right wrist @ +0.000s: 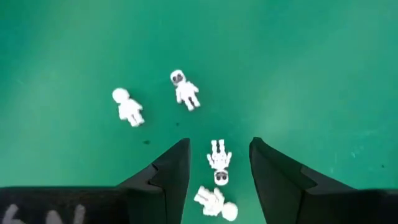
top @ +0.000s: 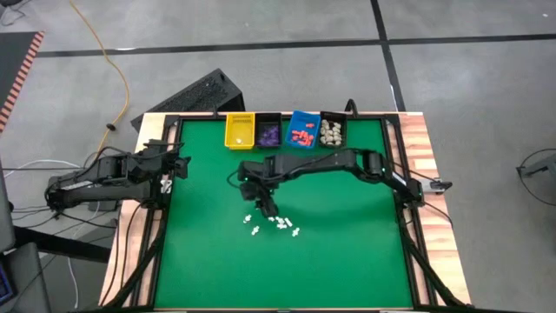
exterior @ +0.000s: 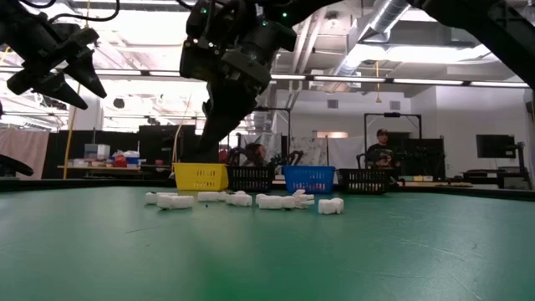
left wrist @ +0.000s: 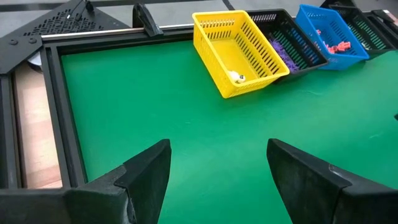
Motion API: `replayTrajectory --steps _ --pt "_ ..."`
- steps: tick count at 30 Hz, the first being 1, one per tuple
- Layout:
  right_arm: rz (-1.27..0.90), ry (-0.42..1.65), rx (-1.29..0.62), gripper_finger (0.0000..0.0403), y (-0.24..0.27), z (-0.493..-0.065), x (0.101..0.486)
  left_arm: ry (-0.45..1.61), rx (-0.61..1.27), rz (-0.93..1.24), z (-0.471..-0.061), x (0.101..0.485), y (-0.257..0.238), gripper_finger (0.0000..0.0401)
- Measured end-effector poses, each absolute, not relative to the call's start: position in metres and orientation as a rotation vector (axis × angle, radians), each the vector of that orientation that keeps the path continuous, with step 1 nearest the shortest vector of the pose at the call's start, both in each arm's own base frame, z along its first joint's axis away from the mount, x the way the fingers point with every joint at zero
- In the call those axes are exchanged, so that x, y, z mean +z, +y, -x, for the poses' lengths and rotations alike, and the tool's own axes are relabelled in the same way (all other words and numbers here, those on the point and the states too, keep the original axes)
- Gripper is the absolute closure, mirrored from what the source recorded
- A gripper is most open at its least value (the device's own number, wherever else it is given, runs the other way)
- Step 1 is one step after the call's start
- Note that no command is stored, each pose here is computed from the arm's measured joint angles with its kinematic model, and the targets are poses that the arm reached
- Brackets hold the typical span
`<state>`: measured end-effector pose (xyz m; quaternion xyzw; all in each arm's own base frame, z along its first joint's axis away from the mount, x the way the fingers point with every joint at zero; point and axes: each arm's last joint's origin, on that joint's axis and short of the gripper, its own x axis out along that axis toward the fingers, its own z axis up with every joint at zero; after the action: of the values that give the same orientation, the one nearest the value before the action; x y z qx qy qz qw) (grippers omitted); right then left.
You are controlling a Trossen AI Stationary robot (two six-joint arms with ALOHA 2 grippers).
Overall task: Sort Halloween decoration
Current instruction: Put the white skeleton toy into the yellow basket
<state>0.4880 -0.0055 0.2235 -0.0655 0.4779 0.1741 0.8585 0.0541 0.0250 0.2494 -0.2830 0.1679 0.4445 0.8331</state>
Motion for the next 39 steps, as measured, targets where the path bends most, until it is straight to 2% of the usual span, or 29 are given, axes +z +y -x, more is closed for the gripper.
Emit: replayTrajectory --steps 20,24,32,39 --pt "0.185 1.157 0.336 0.0217 0.001 -0.498 0.163 0.370 0.922 0.609 -0.054 0.249 0.024 0.0145" --pt "0.237 1.178 0.301 0.0246 0.006 -0.499 0.158 0.372 0.922 0.609 -0.054 0.249 0.024 0.0145" --pt "0.255 1.194 0.290 0.0356 0.009 -0.498 0.156 0.372 0.922 0.609 -0.054 0.249 0.024 0.0145" --pt "0.203 1.179 0.245 0.0361 0.002 -0.497 0.166 0.371 0.922 0.609 -0.054 0.249 0.024 0.0145"
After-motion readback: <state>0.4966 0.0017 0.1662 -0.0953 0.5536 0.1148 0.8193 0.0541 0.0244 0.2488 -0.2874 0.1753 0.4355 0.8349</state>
